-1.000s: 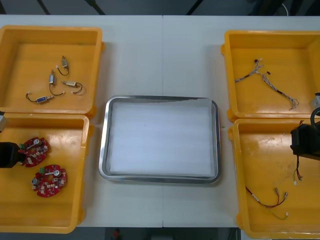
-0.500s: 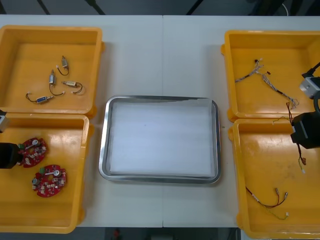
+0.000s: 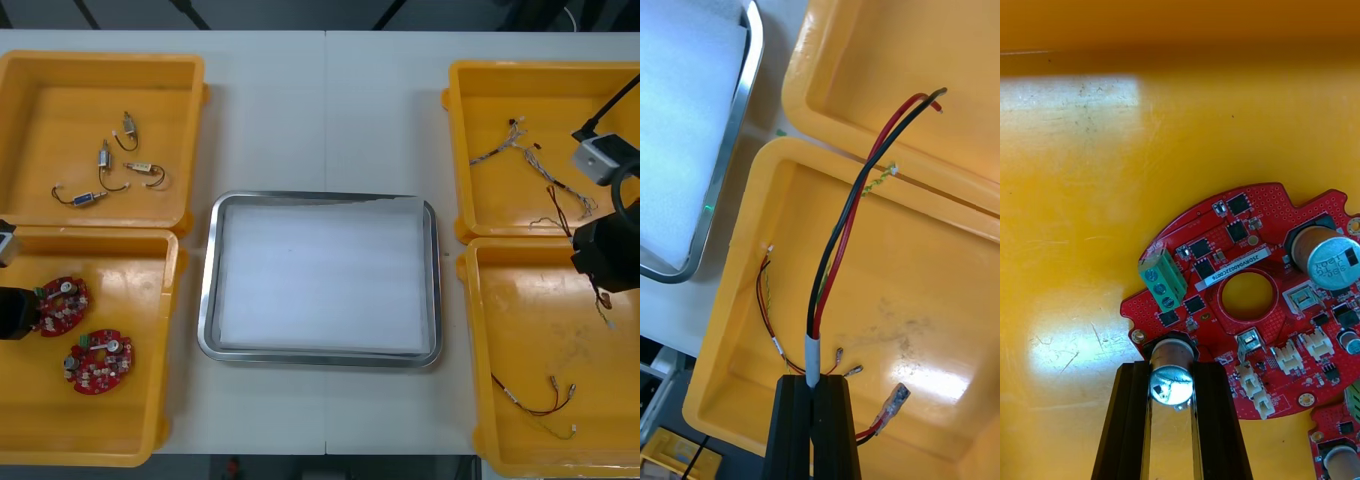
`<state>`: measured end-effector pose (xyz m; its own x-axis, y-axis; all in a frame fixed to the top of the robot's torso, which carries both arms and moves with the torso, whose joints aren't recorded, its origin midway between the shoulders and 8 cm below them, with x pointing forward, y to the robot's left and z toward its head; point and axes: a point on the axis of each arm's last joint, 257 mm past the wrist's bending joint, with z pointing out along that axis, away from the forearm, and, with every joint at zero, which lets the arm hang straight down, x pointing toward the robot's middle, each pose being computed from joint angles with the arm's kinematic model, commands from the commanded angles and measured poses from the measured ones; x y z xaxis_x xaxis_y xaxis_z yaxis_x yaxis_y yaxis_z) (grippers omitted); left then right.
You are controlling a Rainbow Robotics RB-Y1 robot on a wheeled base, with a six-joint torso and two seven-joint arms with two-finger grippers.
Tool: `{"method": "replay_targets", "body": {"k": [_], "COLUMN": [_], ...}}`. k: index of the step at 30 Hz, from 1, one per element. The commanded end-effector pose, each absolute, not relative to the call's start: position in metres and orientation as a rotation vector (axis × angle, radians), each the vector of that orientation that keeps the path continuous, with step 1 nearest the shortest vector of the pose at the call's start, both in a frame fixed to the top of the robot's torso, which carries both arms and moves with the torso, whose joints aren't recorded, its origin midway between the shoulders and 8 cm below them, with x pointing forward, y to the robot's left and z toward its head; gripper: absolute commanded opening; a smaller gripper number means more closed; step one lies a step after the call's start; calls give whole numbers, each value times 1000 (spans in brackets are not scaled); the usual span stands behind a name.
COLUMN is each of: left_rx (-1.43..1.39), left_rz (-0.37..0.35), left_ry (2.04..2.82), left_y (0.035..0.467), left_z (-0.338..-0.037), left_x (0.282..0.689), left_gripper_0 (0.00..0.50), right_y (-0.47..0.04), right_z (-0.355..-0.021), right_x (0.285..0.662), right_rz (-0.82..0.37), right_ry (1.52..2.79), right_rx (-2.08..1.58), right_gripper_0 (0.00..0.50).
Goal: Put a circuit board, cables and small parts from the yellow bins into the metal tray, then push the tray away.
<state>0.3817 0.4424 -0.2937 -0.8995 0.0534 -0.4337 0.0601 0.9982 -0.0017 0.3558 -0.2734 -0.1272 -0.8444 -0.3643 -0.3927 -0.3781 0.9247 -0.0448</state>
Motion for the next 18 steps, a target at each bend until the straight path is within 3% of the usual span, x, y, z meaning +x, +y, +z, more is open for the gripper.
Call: {"method": "replay_targets", "body": {"k": [1,10,18], "left_rx": [202,243,265], "left_rz": [28,85,33], "left_ry": [2706,2705,2734], "left_y": [449,460,462], "left_z": [-300,-262,-219], "left_x": [373,381,378], "left_gripper_0": [0,0,0], "right_y": [-267,-261,-262], "right_z": [-118,-119,-121], "right_x": [356,350,349], "right_rz": [-37,-30,-28], "right_ry": [2649,2644,2652], "right_rx": [-668,-707,-700], "right_gripper_0": [0,0,0]}}
